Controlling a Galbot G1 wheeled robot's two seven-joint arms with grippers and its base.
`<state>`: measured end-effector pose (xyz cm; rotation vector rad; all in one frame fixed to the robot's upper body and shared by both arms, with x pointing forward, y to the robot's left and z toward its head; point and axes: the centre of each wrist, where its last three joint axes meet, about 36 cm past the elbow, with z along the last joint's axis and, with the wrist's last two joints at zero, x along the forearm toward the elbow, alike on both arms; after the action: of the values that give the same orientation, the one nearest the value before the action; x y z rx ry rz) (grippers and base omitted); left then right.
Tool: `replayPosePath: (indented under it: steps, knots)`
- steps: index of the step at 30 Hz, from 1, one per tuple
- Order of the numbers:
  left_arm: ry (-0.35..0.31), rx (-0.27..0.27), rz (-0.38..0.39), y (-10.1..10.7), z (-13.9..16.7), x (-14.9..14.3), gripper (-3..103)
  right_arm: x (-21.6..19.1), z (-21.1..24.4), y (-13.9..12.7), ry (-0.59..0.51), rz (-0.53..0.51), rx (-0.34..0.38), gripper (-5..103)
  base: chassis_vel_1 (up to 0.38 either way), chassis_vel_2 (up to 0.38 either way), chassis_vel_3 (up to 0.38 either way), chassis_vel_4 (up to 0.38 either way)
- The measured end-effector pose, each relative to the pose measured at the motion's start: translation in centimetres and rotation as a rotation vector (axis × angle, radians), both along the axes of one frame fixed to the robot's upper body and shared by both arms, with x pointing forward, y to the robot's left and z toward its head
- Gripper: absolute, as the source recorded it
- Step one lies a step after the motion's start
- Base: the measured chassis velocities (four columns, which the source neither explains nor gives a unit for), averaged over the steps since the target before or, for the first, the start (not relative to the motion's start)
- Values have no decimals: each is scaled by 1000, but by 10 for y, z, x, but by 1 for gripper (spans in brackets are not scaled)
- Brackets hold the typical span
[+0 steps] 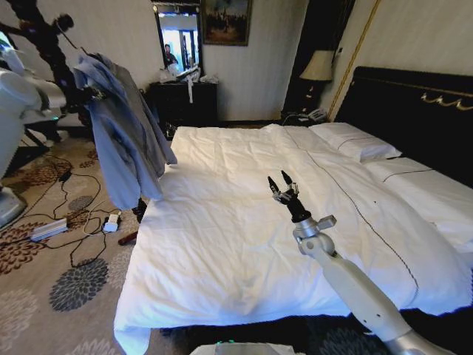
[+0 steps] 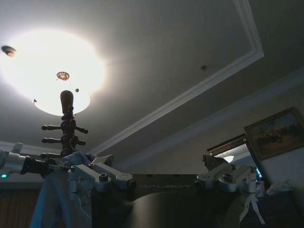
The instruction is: Pick up the clothes from the bed and hang them on the clothes hanger.
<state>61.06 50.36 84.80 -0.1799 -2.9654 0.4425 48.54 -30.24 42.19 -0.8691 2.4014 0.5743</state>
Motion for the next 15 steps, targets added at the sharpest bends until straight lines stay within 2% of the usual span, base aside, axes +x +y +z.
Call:
replayPosePath:
  steps: [2, 4, 6, 8, 9, 10, 11, 12, 13, 14, 15]
  knots:
    - [-32, 22, 25, -5, 0, -5, 41, -1, 1, 2, 0, 1, 5, 100, 0, 0, 0, 0]
    - [-40, 27, 37, -6, -1, -7, 41, -1, 1, 2, 0, 1, 6, 100, 0, 0, 0, 0]
    - [-86, 57, 95, -14, -1, -22, 52, -4, 1, 4, 5, 3, 9, 100, 0, 0, 0, 0]
    - [-138, 90, 109, -19, -2, -41, 63, -7, 0, 4, 9, 2, 7, 100, 0, 0, 0, 0]
    - [-138, 90, 109, -19, -2, -41, 63, -7, 0, 4, 9, 2, 7, 100, 0, 0, 0, 0]
    - [-167, 102, 106, -19, -2, -51, 63, -8, -1, 4, 10, 2, 7, 100, 0, 0, 0, 0]
    - [-234, 119, 72, -16, -7, -70, 74, -11, -2, 3, 14, -1, 7, 100, 0, 0, 0, 0]
    - [-274, 134, 47, -13, -13, -80, 74, -12, -2, 3, 18, -3, 9, 100, 0, 0, 0, 0]
    - [-311, 154, 28, -10, -20, -88, 79, -14, -3, 3, 22, -6, 11, 100, 0, 0, 0, 0]
    - [-311, 154, 28, -10, -20, -88, 79, -14, -3, 3, 22, -6, 11, 100, 0, 0, 0, 0]
    - [-325, 165, 16, -8, -26, -93, 85, -15, -3, 4, 25, -9, 13, 100, 0, 0, 0, 0]
